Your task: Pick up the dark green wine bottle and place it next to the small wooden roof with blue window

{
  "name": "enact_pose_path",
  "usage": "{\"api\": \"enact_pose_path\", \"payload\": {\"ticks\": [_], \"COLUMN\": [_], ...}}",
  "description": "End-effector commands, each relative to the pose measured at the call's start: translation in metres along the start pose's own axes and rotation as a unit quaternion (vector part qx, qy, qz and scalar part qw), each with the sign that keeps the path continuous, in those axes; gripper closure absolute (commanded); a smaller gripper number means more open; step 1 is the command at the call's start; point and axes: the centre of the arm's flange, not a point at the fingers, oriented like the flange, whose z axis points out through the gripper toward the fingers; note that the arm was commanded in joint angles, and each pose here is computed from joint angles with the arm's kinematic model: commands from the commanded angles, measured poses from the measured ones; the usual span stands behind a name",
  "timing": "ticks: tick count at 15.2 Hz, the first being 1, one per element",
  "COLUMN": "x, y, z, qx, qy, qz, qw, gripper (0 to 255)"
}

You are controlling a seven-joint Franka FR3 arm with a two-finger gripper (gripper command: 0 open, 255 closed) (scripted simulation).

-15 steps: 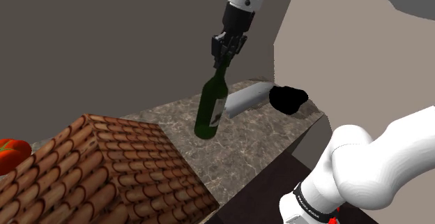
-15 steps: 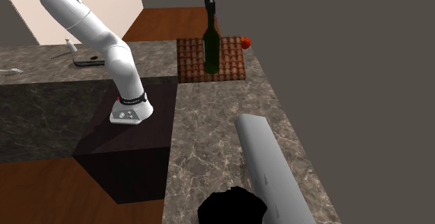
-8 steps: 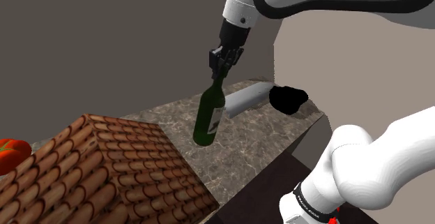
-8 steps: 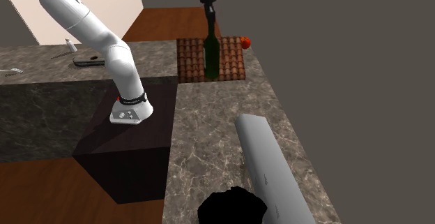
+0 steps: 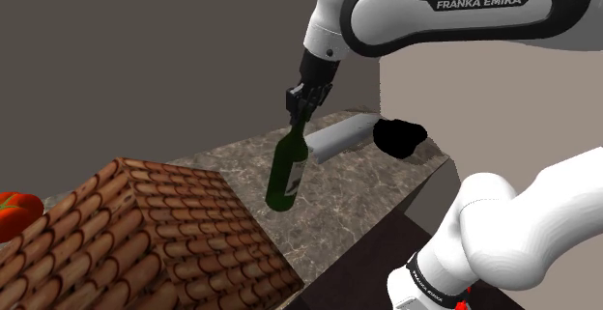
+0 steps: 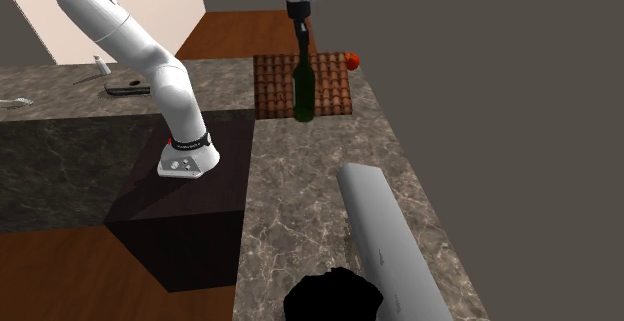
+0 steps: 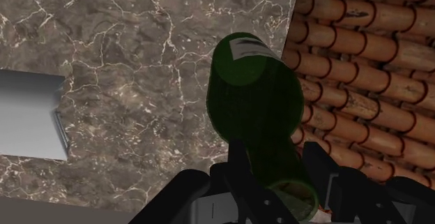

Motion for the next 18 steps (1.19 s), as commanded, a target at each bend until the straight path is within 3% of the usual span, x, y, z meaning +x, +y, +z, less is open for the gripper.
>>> {"api": "enact_pose_path", "payload": {"ticks": [1,9,17,18], "x": [-0.001,-0.005,-0.005,-0.005], "y": [0.0,0.0,0.0,0.0], "z": [0.01,0.052,0.052,0.052], "qx": [0.0,0.0,0.0,0.0], "qy": [0.001,0.001,0.001,0.001], "qz": [0.0,0.0,0.0,0.0], "qw": [1.0,1.0,1.0,1.0], "gripper": [255,255,255,0]}}
